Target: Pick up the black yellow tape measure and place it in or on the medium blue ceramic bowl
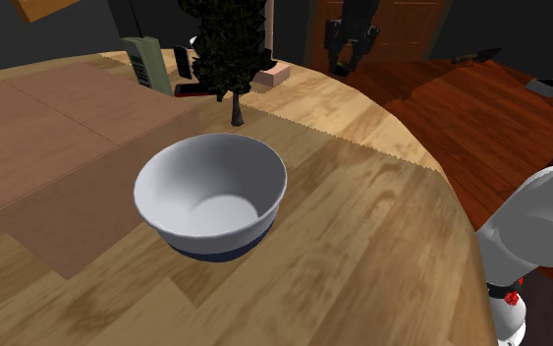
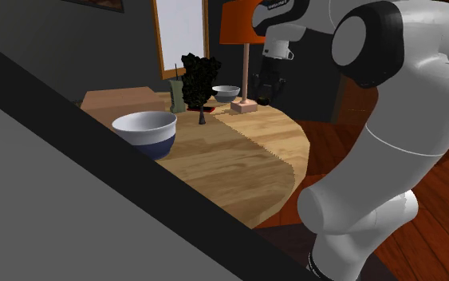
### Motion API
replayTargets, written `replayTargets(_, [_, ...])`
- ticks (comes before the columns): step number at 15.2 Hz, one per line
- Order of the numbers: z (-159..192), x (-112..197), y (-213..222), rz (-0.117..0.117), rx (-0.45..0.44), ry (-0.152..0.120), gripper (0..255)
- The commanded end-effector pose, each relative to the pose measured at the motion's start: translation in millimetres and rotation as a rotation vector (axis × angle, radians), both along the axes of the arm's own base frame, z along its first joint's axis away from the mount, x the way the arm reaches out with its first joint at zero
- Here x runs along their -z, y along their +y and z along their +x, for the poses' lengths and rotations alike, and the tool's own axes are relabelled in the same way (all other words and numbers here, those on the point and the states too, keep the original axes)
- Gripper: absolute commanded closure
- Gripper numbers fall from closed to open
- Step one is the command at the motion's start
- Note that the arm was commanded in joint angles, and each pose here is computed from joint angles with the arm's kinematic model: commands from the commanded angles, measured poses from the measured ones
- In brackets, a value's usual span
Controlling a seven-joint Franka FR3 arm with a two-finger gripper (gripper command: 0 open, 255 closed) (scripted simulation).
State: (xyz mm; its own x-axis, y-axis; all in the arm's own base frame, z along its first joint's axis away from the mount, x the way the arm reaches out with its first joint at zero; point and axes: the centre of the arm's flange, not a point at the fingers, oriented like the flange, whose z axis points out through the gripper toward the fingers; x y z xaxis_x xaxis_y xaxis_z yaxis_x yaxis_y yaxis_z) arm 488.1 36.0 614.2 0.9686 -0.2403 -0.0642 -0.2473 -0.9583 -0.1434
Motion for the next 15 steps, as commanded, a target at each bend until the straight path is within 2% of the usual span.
replayTargets(1, [-1, -10, 0, 0.000, 0.000, 0.001, 255])
replayTargets(15, [-1, -80, 0, 0.000, 0.000, 0.001, 255])
